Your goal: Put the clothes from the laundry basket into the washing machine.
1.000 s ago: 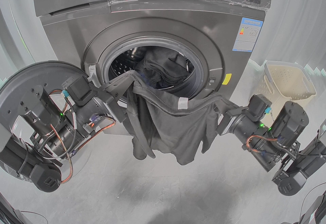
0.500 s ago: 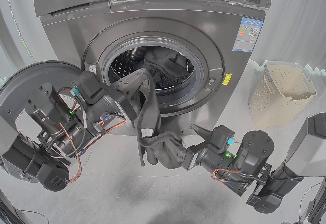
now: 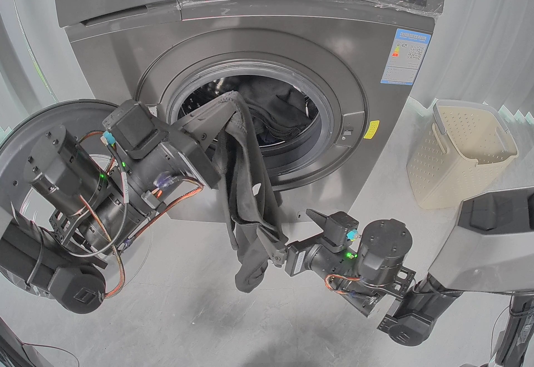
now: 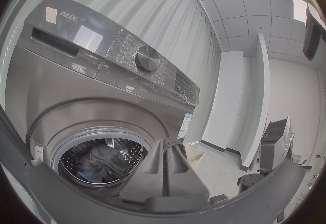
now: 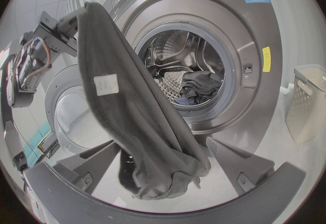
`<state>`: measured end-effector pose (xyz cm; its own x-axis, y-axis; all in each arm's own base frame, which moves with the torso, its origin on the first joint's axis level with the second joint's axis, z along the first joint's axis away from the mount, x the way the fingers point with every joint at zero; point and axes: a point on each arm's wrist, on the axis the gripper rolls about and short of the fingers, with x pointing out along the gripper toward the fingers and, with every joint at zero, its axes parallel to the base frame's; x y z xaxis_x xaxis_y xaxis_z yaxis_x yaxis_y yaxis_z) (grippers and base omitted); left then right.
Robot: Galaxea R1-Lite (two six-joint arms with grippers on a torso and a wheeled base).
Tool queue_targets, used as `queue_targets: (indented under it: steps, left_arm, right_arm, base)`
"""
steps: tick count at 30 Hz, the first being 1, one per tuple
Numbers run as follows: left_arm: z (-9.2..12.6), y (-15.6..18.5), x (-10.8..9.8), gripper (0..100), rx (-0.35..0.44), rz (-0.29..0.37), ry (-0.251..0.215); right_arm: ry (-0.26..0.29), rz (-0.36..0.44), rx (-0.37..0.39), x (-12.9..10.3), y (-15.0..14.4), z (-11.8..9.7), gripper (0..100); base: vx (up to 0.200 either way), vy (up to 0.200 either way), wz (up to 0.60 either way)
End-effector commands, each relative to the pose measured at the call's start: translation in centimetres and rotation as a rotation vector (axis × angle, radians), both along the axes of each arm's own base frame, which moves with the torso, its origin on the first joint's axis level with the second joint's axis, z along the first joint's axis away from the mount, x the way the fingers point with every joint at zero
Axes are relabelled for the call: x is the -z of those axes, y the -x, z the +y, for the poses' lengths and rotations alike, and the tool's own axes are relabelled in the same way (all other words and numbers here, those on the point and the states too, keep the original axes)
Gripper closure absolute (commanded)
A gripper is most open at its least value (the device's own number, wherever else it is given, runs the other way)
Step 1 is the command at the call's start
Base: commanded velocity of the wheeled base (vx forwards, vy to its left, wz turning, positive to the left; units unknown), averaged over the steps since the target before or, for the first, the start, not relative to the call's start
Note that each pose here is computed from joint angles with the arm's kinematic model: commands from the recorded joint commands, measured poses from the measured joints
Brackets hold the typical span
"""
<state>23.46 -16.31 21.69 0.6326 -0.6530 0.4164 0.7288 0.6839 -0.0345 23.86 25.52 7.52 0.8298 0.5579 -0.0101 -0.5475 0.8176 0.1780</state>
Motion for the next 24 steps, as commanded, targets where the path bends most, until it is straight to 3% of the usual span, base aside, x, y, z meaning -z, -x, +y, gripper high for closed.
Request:
queue_targets:
  steps: [1, 7, 24]
  left_arm:
    - [0.1, 0.4, -0.4, 100, 0.008, -0.011, 0.006]
    - [0.0, 0.7, -0.6, 100, 0.021, -0.017, 0.011]
    - [-0.3, 1.5, -1.0, 100, 0.050, -0.027, 0.022]
  right_arm:
    - [0.005, 0.000, 0.004, 1.7, -1.6, 1.5, 0]
    - [-0.032, -0.036, 0.018, 1.8, -3.4, 2.6, 0]
    - [-0.048, -0.076, 0.027, 3.6, -6.5, 4.2, 0]
  base:
    - [0.000, 0.000, 0.00]
    - [0.000, 0.000, 0.00]
    - [0.000, 0.000, 0.00]
